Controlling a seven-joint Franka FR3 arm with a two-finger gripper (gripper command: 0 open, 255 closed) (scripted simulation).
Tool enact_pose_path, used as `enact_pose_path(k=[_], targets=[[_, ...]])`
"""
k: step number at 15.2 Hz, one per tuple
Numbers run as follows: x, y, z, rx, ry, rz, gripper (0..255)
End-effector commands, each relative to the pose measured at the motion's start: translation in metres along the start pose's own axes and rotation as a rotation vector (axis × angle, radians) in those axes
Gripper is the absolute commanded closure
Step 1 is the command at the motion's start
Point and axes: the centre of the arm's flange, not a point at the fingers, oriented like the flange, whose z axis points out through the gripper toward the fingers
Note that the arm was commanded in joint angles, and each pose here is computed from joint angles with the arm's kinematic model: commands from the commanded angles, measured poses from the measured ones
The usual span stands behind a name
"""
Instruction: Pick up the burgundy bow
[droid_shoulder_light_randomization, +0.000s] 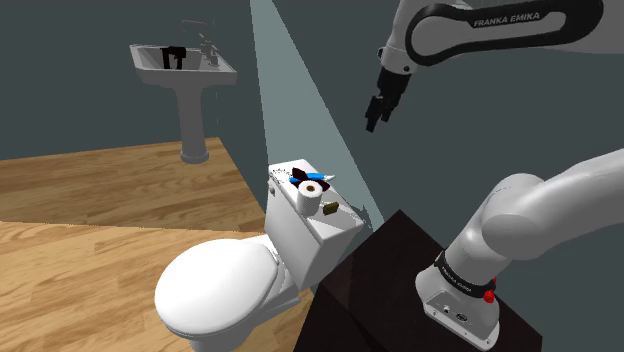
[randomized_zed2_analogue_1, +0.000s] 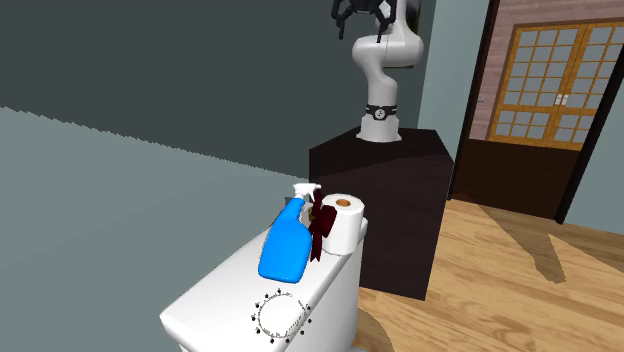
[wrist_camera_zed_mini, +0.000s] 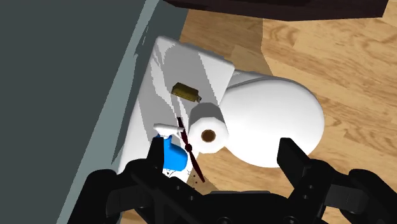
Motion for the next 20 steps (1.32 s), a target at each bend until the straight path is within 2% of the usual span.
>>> enact_pose_path(k=[1,20], targets=[[0.019,0.000,0.018,-0.012,0.001,-0.028,0],[0.180,-0.018,0.211,-0.121,-0.006,-0.281,0]])
